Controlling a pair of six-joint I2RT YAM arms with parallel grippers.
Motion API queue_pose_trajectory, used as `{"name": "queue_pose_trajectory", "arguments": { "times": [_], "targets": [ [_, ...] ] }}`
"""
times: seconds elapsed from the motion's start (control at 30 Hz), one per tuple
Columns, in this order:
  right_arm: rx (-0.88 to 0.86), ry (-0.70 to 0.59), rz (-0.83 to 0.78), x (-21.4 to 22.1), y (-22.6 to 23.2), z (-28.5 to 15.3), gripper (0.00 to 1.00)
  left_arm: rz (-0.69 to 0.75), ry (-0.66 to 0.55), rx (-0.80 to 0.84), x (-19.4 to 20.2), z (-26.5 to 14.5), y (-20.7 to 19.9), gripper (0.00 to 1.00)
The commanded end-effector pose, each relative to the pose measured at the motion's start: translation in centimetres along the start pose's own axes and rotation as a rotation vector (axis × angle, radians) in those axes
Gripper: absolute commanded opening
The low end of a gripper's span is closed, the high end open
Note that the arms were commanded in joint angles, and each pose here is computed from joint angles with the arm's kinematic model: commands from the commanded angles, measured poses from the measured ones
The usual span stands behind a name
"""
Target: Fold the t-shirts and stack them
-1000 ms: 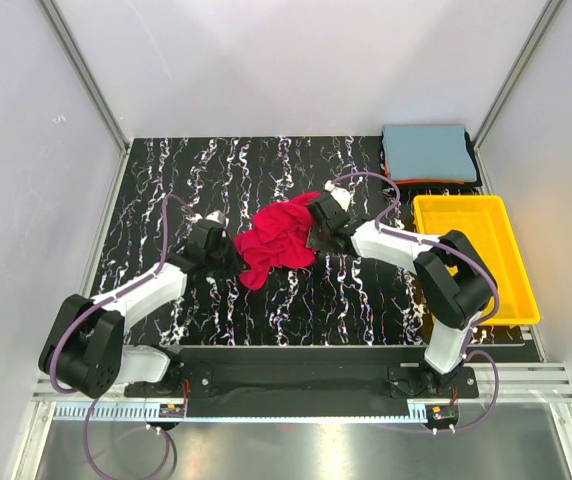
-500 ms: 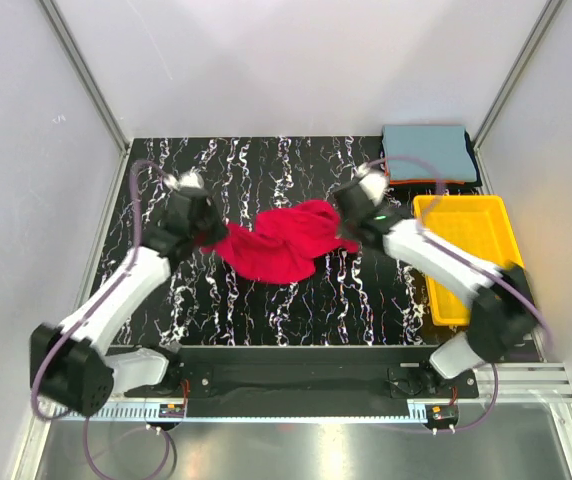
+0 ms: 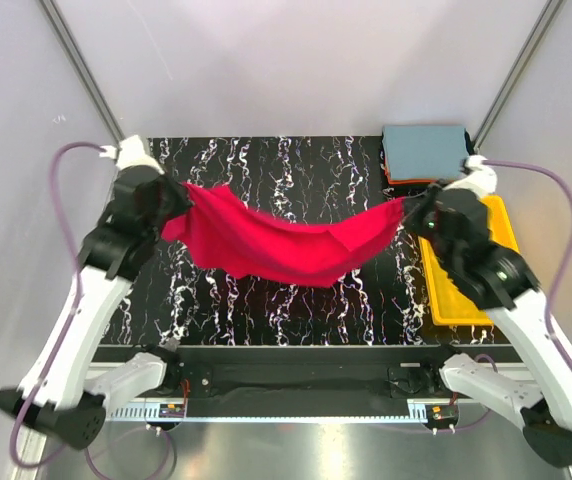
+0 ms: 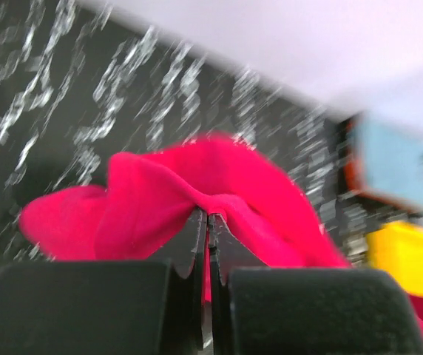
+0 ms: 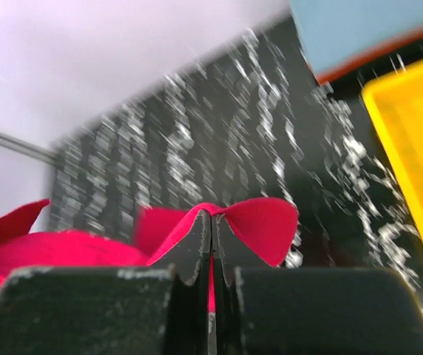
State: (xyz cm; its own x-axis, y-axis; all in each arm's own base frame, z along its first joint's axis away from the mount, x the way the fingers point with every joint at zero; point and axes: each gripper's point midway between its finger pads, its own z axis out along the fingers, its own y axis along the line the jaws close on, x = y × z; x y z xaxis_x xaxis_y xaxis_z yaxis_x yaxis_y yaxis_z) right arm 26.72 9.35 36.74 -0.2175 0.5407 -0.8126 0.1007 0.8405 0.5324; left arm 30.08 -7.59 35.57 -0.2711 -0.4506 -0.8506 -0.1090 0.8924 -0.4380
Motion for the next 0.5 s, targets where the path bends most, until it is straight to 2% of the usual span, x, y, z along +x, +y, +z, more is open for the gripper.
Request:
{"name": "queue_pose_trajectory", "arguments": {
  "times": [0.0, 0.17, 0.23, 0.4, 0.47],
  "targets": [
    [0.07, 0.089, -0.056, 3.3, -1.3, 1.7, 0.0, 0.072, 0.119, -0.114, 3.8, 2.6, 2.8, 0.0],
    [0.077, 0.024, -0.103, 1.1, 0.0, 3.2, 0.0, 0.071, 0.056, -0.116, 1.3, 2.6, 2.3, 0.0],
    [0.064, 0.008, -0.104, 0.0, 1.2, 3.9, 0.0, 0.086, 0.068, -0.099, 0.9, 3.2, 1.6, 0.0],
    [0.029, -0.001, -0.102, -1.5, 2.9, 4.1, 0.0, 0.092, 0.056, -0.092, -0.2, 3.0, 1.1, 0.0],
    [-0.003, -0.017, -0.085, -2.4, 3.5, 3.2, 0.0, 0.074, 0.013, -0.103, -1.2, 2.0, 1.5, 0.0]
  ]
}}
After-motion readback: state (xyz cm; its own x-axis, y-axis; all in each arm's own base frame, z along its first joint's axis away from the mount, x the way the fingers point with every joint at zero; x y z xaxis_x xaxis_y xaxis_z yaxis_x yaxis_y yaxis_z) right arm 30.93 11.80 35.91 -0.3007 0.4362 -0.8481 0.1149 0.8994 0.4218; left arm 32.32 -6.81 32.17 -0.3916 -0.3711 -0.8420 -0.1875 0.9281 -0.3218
